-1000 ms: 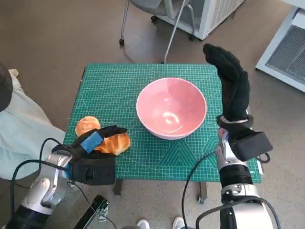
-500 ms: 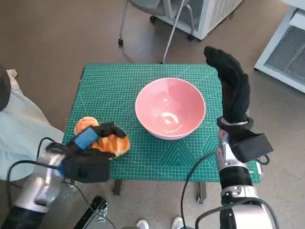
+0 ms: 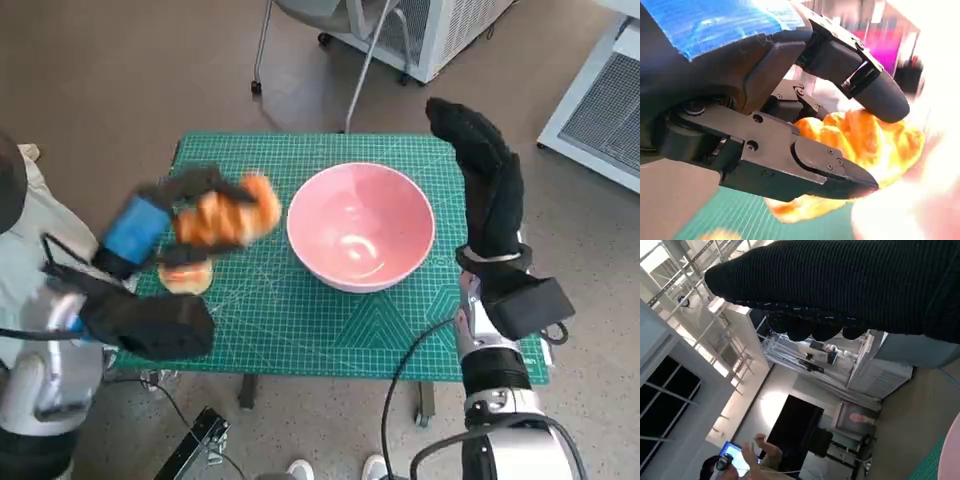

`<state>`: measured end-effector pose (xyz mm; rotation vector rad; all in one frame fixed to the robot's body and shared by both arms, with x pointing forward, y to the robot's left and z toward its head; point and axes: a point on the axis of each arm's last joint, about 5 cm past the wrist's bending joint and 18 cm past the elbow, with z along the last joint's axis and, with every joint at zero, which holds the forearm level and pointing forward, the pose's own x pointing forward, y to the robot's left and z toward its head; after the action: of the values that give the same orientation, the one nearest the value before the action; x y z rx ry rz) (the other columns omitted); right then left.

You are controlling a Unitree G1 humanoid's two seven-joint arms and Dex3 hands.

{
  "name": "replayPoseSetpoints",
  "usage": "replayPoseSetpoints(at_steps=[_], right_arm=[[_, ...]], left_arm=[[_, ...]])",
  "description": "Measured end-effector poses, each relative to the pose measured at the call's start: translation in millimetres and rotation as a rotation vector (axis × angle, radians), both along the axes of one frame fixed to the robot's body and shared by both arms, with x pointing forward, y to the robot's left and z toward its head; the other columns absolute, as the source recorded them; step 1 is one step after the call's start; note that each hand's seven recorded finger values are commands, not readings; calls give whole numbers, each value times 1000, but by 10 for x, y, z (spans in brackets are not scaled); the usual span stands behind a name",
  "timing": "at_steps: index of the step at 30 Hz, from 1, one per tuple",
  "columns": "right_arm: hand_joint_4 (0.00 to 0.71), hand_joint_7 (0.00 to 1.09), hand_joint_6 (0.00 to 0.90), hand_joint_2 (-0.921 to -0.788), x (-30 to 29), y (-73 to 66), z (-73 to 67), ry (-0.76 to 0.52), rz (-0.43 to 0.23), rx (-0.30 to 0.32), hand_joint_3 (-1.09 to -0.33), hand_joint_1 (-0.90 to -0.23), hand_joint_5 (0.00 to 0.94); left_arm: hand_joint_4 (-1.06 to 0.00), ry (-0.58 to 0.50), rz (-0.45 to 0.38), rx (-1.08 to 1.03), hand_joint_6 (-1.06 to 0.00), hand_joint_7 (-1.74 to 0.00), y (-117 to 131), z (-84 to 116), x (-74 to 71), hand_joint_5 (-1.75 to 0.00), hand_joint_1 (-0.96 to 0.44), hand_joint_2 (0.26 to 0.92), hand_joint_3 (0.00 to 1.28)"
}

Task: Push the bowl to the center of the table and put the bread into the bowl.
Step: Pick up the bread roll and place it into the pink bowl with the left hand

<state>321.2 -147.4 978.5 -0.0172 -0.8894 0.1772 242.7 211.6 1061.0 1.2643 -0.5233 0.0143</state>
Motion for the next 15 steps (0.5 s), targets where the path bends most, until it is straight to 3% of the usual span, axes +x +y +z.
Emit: replayPoseSetpoints(at_steps=[8, 15], right_arm=[[439, 851, 123, -919, -1, -11, -3, 1, -1, 2, -643, -453, 6], [438, 851, 122, -915, -3, -17, -4, 1, 2, 6, -651, -451, 5]], left_arm=[[-784, -168, -63, -66, -798, -851, -228, 203, 71, -1193, 2, 888, 23], [-761, -236, -146, -74, -780, -877, -508, 255, 275, -1210, 2, 899, 18]])
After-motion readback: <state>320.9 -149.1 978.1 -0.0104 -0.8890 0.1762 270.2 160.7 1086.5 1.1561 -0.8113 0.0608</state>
